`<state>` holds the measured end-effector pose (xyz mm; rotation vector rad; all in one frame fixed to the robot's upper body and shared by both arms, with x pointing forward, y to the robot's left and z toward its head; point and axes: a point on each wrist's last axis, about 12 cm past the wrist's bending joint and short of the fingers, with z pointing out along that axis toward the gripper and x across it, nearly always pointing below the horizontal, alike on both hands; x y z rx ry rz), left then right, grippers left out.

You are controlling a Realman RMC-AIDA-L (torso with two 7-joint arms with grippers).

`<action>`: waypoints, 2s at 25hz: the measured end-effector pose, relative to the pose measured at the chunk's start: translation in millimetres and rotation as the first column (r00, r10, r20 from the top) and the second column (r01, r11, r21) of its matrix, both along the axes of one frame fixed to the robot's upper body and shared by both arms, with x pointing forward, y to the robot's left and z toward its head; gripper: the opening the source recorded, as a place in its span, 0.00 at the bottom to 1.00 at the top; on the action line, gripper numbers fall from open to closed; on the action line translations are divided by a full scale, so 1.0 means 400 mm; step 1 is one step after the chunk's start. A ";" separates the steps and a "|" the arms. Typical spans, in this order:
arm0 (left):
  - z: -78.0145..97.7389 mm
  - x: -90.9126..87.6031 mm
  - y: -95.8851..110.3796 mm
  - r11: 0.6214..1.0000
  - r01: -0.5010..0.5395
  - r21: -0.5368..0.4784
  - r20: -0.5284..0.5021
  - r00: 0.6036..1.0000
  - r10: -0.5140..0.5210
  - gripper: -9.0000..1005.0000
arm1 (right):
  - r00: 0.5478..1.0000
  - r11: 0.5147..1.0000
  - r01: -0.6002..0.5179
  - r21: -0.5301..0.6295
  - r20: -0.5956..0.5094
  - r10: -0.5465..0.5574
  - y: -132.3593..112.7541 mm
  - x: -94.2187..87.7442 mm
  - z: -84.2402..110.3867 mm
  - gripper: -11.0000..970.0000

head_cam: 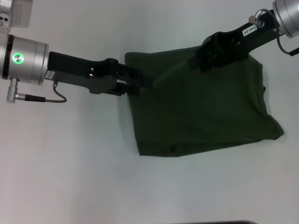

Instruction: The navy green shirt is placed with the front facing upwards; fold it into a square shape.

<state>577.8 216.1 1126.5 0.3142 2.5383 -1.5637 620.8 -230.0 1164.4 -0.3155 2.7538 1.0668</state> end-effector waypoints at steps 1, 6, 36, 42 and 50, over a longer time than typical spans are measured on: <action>0.000 -0.001 -0.001 1.000 0.004 0.001 -0.003 1.000 -0.004 0.58 | 1.000 1.000 0.002 0.000 0.001 -0.002 -0.001 0.001 0.000 0.46; -0.002 -0.002 0.010 1.000 -0.012 0.000 -0.006 1.000 0.012 0.58 | 1.000 1.000 0.028 -0.002 0.009 -0.028 -0.001 0.002 -0.013 0.46; -0.008 0.004 0.007 0.999 -0.038 0.006 -0.005 0.999 0.038 0.58 | 0.959 0.951 0.250 -0.183 0.180 -0.217 -0.068 0.064 -0.067 0.46; -0.007 0.005 0.008 0.999 -0.038 0.008 -0.002 0.999 0.038 0.58 | 0.960 0.950 0.247 -0.188 0.183 -0.213 -0.085 0.063 -0.045 0.45; -0.015 0.001 0.019 0.999 -0.053 0.011 -0.008 0.999 0.053 0.58 | 0.965 0.913 0.263 -0.311 0.075 -0.252 -0.224 0.004 0.009 0.45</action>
